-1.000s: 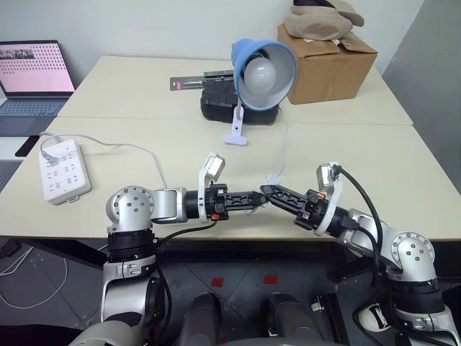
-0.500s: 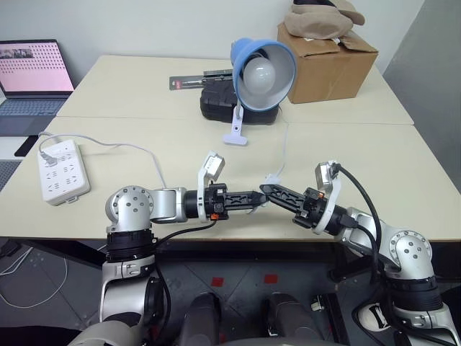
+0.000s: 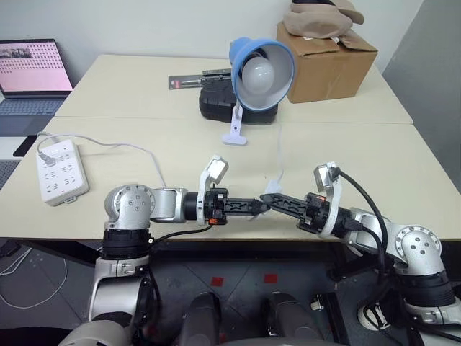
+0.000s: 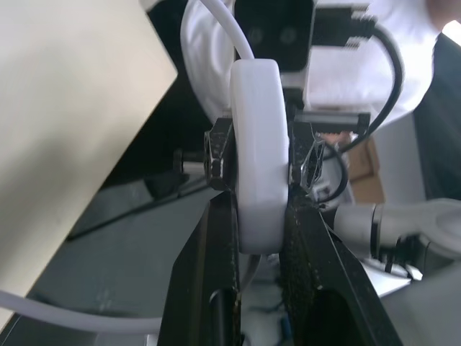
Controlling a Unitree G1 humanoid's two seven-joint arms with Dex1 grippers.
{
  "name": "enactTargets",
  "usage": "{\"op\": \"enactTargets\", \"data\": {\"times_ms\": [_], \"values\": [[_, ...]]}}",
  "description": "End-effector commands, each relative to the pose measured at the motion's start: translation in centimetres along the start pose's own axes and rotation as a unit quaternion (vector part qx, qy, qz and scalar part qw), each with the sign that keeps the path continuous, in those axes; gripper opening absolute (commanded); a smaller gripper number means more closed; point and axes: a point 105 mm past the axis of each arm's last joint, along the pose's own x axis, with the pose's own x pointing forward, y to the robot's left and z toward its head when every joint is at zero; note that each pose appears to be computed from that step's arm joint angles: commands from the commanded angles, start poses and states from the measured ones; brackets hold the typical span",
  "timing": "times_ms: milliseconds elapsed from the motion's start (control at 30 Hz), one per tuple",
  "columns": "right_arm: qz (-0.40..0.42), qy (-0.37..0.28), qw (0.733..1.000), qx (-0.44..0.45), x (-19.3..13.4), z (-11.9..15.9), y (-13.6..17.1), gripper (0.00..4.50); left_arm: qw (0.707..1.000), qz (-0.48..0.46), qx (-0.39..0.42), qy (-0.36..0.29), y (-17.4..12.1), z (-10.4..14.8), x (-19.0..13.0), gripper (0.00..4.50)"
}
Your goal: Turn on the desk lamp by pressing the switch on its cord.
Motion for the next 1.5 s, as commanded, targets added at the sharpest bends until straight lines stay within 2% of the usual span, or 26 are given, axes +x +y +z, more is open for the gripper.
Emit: {"op": "enactTargets", "data": {"times_ms": [33, 233, 400, 467, 700, 833, 900, 1000, 1067, 1133, 1167, 1300, 1400, 1433, 1500], "values": [[-0.018, 0.057, 0.996, -0.06, -0.1, -0.9, 0.1, 0.74, 1.0, 0.006, 0.028, 0.007, -0.2, 1.3, -0.7, 0.39], [-0.038, 0.06, 0.991, -0.113, 0.0, -0.5, -0.5, 0.72, 0.999, 0.003, 0.044, 0.022, 0.0, 1.5, -1.0, 0.39], [-0.042, 0.054, 0.99, -0.124, -0.2, -0.5, -0.5, 0.72, 0.999, -0.003, 0.046, 0.028, 0.1, 1.1, -0.8, 0.39], [-0.031, 0.049, 0.992, -0.115, -0.4, -0.6, -0.2, 1.4, 0.998, -0.004, 0.047, 0.03, 0.2, 1.0, -0.8, 0.39], [-0.013, 0.043, 0.995, -0.093, -1.2, -0.5, 0.6, 2.98, 0.998, -0.005, 0.05, 0.034, 0.3, 1.1, -0.7, 0.39], [-0.022, 0.047, 0.995, -0.084, -2.2, -0.7, 0.6, 3.94, 0.998, -0.005, 0.054, 0.035, 0.3, 1.3, -0.8, 0.39], [-0.055, 0.046, 0.994, -0.089, -3.5, -0.7, 0.0, 4.43, 0.998, -0.002, 0.057, 0.034, 0.4, 1.4, -1.0, 0.39], [-0.143, 0.043, 0.975, -0.166, -5.6, 0.2, -0.9, 4.43, 0.995, 0.031, 0.097, 0.013, 1.1, 3.0, -1.9, 0.39], [-0.147, 0.02, 0.968, -0.203, -5.6, 1.4, 0.0, 4.43, 0.991, 0.054, 0.12, 0.003, 1.5, 4.1, -2.5, 0.39], [-0.156, -0.002, 0.958, -0.24, -5.3, 2.5, 0.7, 4.43, 0.983, 0.091, 0.162, 0.004, 2.2, 5.1, -3.4, 0.39], [-0.17, -0.009, 0.949, -0.265, -5.1, 2.9, 0.9, 4.43, 0.968, 0.135, 0.213, 0.013, 3.2, 5.8, -4.2, 0.39], [-0.228, -0.02, 0.913, -0.338, -4.0, 3.1, 0.0, 4.43, 0.887, 0.291, 0.356, 0.032, 6.2, 9.8, -7.4, 0.39], [-0.252, -0.041, 0.902, -0.349, -3.4, 3.0, -1.0, 4.43, 0.825, 0.369, 0.42, 0.08, 8.4, 10.9, -9.1, 0.39], [-0.256, -0.048, 0.899, -0.351, -3.2, 3.1, -1.2, 4.43, 0.813, 0.38, 0.431, 0.091, 8.8, 11.1, -9.4, 0.39], [-0.259, -0.058, 0.899, -0.349, -2.9, 3.1, -1.3, 4.43, 0.812, 0.377, 0.434, 0.099, 9.4, 11.1, -9.2, 0.39]]}}
